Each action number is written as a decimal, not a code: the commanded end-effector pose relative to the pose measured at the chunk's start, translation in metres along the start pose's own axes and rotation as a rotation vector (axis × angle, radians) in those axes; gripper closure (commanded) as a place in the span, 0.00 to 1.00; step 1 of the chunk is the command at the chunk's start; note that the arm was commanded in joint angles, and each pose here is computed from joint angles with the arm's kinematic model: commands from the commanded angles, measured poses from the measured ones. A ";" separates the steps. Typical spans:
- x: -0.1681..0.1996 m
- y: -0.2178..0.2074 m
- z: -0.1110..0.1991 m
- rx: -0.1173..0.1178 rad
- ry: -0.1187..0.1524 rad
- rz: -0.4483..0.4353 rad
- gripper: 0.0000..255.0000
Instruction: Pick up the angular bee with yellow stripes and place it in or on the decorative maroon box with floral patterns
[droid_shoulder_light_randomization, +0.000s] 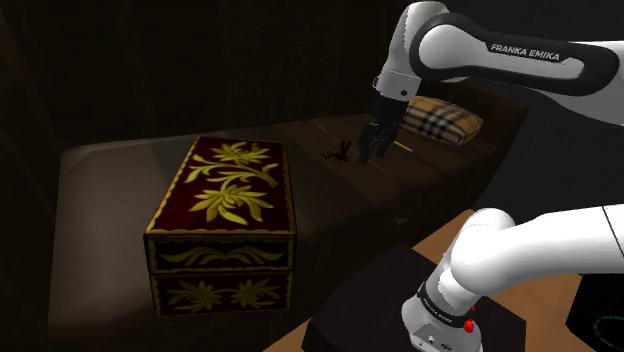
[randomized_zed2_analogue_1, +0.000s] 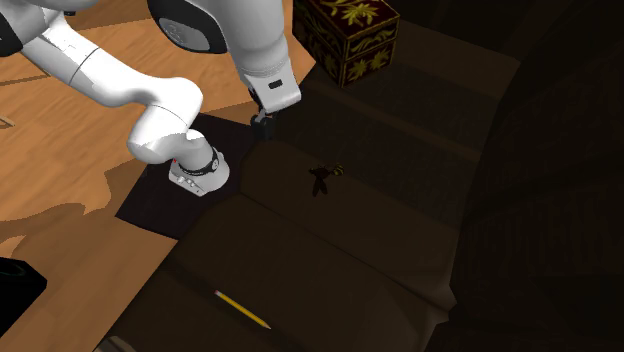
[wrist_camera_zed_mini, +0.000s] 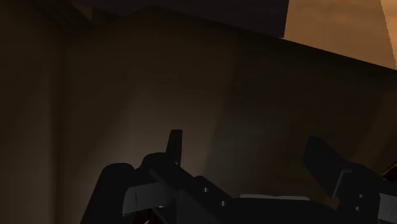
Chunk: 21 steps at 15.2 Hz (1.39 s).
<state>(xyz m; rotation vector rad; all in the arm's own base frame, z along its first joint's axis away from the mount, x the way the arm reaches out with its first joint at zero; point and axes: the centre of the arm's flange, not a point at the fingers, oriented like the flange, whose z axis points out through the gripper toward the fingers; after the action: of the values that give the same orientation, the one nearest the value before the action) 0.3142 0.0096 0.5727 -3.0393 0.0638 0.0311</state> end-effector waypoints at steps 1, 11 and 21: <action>0.000 0.000 0.000 0.000 0.000 0.000 0.00; 0.072 0.040 0.035 -0.052 0.218 0.368 0.00; 0.080 0.044 0.074 -0.052 0.218 0.368 0.00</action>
<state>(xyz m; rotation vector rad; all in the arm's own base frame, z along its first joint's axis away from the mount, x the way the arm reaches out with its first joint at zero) 0.3911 -0.0294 0.4936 -3.0224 0.6449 -0.2733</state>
